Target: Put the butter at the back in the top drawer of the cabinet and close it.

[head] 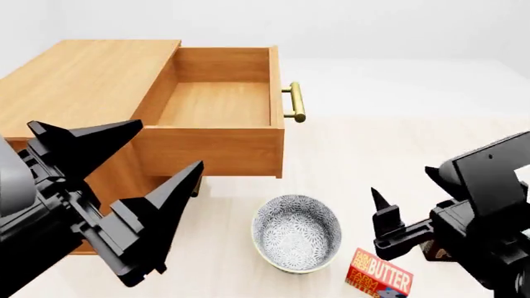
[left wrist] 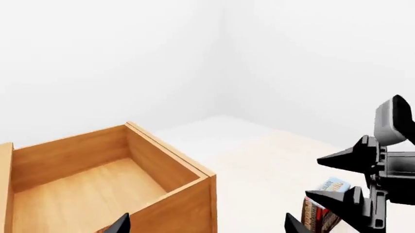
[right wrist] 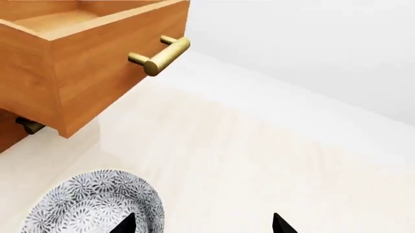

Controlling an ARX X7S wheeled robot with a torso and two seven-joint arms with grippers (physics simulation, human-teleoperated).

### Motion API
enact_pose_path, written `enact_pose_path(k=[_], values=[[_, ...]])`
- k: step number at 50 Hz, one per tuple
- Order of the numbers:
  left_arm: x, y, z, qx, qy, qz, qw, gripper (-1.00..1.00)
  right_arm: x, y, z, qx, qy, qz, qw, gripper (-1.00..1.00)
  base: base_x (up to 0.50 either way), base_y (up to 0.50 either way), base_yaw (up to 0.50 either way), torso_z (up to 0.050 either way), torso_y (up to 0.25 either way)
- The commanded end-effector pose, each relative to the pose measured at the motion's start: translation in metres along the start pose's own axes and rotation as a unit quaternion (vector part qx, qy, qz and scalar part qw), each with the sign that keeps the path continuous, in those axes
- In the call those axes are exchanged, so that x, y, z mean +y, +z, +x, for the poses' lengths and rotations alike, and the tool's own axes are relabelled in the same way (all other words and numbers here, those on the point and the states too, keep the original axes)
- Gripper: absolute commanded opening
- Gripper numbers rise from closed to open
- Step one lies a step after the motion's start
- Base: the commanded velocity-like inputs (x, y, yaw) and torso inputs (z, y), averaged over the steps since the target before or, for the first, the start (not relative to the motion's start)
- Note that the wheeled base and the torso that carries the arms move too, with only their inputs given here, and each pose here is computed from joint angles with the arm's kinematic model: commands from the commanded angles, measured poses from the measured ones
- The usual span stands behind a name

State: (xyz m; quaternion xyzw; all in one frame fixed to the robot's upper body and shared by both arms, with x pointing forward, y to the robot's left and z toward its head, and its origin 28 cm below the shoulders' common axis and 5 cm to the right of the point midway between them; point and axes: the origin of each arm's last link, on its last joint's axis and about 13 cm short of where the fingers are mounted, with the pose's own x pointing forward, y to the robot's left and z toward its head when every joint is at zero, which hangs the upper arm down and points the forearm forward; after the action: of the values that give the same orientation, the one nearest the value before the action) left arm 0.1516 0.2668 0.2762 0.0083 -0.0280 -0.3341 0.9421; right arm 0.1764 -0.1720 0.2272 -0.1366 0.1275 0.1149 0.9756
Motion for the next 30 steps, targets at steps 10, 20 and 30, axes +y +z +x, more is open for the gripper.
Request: enact_pose_path(k=[10,20,30], values=[[0.003,-0.012,-0.010,0.005,-0.009,-0.017,1.000,1.00,-0.056,0.072,-0.001,0.295,0.172,-0.146,0.929,1.00,0.00,0.00,0.00,0.000,0.000],[0.003,-0.011,-0.008,0.009,-0.016,-0.023,1.000,1.00,-0.064,0.093,0.015,0.355,0.223,-0.195,0.887,1.00,0.00,0.00,0.00,0.000,0.000],[0.004,-0.012,-0.007,0.011,-0.020,-0.027,0.999,1.00,-0.063,0.091,0.028,0.399,0.223,-0.206,0.865,1.00,0.00,0.00,0.00,0.000,0.000]])
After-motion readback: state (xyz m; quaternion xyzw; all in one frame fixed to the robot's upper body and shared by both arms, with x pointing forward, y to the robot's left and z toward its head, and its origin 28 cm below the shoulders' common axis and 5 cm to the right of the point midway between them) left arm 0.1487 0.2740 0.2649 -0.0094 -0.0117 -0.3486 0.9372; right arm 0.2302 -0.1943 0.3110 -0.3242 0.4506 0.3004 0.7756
